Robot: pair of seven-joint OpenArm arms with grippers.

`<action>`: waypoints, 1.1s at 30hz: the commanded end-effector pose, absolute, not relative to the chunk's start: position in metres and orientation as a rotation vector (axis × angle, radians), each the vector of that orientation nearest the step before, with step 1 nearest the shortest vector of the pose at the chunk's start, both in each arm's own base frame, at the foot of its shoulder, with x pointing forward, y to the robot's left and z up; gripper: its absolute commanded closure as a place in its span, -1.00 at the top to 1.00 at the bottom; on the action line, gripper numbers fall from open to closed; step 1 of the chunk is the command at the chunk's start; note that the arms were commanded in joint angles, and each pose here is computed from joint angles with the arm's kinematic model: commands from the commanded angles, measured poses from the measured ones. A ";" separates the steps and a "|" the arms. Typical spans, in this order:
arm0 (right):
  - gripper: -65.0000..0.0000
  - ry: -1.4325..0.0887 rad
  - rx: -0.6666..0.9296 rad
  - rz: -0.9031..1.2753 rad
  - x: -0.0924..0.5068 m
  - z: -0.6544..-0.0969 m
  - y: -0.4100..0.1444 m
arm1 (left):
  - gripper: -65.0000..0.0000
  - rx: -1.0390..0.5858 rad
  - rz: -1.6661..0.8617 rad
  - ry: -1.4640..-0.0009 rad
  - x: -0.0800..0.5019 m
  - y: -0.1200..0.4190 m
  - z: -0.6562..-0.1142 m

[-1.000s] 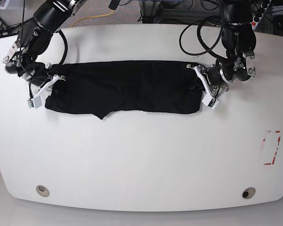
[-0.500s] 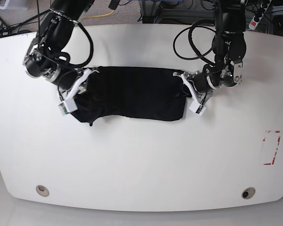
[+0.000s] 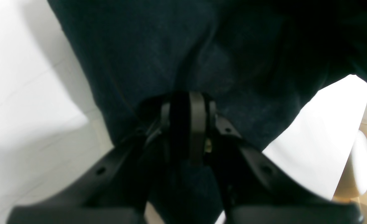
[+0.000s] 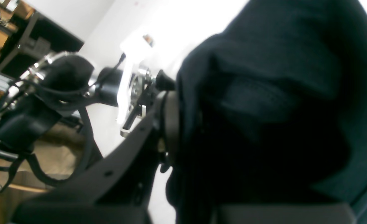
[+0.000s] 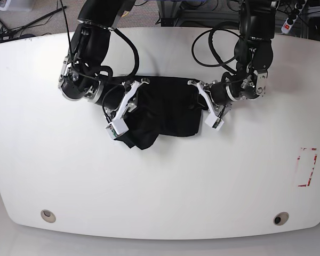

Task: Fold the T-shirt properly
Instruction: 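Lift both strip ends and bring the grippers toward each other, then lay the folded shirt down and open both grippers, pulling them apart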

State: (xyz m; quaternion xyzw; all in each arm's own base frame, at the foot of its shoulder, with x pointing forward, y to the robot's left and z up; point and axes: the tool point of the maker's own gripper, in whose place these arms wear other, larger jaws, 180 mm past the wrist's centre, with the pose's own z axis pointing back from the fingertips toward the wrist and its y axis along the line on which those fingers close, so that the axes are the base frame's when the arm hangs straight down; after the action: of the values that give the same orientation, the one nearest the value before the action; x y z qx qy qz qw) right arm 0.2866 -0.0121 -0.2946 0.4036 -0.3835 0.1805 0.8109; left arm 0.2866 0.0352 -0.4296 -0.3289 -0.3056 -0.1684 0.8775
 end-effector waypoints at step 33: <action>0.88 -0.938 0.991 0.426 0.306 -0.276 -0.001 | -0.81 -0.737 -0.249 -0.779 0.308 0.051 -0.389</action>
State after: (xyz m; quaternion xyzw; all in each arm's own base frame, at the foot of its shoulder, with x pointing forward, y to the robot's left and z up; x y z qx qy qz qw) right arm 0.3032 0.0057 -0.3007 0.4511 -0.3945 0.1833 0.7793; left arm 0.2923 0.0445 -0.4116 -0.3420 -0.3336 -0.1284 0.8690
